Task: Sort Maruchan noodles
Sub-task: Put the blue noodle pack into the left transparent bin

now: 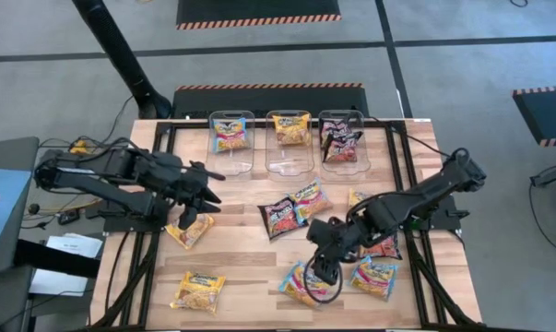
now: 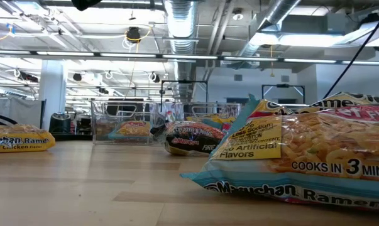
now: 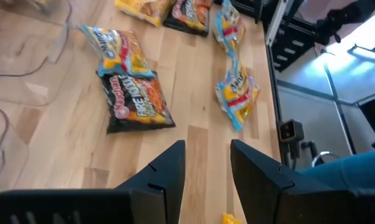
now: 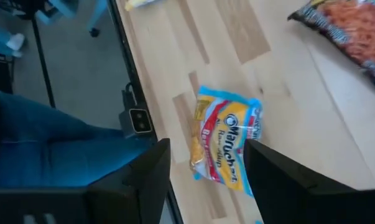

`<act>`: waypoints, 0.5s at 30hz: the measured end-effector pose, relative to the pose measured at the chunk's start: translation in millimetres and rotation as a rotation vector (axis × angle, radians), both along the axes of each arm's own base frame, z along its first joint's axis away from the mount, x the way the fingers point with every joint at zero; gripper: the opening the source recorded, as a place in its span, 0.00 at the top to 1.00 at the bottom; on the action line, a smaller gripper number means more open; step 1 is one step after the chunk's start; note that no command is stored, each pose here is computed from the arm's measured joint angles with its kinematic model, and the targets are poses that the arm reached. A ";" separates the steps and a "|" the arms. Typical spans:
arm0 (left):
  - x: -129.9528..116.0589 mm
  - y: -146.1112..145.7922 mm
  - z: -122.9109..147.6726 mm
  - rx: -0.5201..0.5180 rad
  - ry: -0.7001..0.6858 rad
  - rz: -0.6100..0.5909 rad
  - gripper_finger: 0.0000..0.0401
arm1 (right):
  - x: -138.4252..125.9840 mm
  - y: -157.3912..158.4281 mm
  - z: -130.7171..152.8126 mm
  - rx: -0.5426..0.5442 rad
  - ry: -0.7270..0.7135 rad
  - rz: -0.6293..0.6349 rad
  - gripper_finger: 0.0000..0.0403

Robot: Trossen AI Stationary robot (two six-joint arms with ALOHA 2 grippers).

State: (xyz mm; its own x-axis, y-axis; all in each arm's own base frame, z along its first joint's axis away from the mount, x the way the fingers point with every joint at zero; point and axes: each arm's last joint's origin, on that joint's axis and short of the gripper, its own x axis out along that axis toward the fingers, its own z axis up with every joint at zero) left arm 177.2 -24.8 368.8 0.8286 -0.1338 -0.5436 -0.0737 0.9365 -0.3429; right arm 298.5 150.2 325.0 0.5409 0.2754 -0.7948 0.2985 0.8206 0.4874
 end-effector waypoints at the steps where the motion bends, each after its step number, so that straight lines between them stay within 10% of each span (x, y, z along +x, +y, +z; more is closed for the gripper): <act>1: 0.8 -0.5 -0.4 -0.001 0.002 -0.003 0.71 | -0.4 1.8 -2.5 0.005 0.001 0.001 0.43; 15: 2.1 -0.8 -1.2 0.000 0.007 -0.003 0.71 | -11.2 21.7 -38.4 0.095 0.079 -0.051 0.48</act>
